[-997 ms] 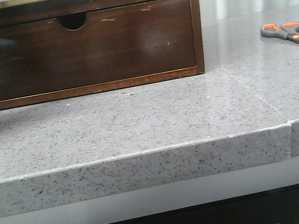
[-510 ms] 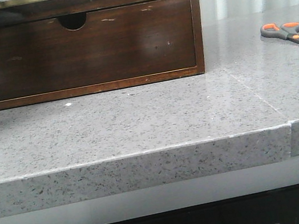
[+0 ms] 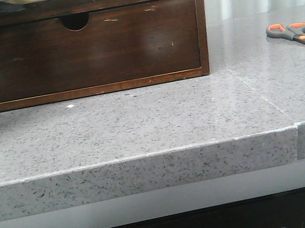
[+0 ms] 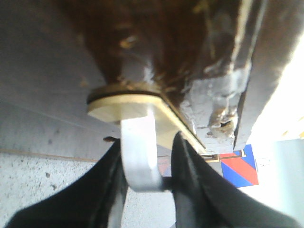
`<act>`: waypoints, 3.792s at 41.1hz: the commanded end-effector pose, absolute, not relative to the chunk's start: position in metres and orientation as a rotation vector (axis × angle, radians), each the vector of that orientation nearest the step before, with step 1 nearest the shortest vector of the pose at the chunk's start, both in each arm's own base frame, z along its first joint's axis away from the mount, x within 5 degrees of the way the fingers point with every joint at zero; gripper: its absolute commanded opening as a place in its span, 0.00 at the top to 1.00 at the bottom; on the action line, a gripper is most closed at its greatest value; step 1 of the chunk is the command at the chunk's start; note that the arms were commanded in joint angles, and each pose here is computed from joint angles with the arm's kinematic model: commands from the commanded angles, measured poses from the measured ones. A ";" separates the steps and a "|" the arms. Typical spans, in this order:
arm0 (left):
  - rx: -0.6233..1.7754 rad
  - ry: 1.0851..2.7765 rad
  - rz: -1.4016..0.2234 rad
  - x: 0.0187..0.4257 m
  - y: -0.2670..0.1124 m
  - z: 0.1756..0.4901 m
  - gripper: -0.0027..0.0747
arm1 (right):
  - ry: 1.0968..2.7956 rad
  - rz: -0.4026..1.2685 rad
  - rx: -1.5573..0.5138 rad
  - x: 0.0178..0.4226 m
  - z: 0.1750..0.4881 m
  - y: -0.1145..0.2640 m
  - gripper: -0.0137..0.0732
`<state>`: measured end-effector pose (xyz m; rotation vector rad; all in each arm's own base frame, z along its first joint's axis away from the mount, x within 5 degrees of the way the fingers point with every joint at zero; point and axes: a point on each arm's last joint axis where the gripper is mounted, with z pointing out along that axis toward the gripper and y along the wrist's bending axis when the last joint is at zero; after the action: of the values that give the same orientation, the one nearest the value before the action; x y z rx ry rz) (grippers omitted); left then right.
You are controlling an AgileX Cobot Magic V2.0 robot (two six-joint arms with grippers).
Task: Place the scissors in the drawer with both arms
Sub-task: 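Pull the drawer open toward the robot with the left gripper, then reach the right gripper down over the grey-and-orange scissors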
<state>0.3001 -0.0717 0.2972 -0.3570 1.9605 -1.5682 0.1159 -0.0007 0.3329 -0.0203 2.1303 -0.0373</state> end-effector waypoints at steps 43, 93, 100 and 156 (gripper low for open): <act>-0.160 1.793 -1.617 0.157 -0.075 0.305 0.60 | 2.042 -0.052 -0.025 0.120 0.347 -0.002 0.22; 0.103 2.098 -0.096 0.078 -0.010 0.348 0.33 | 2.042 -0.052 -0.025 0.120 0.347 -0.002 0.22; 0.152 1.999 -0.046 0.072 -0.009 0.376 0.33 | 2.042 -0.052 -0.025 0.120 0.347 -0.002 0.22; 0.428 1.827 -0.373 0.066 -0.036 0.392 0.33 | 2.510 0.028 0.013 0.317 0.347 0.003 0.22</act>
<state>0.0658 -0.0358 0.3747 0.4568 1.9324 -0.3412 0.3016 0.0067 0.3319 0.0126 2.5700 0.0273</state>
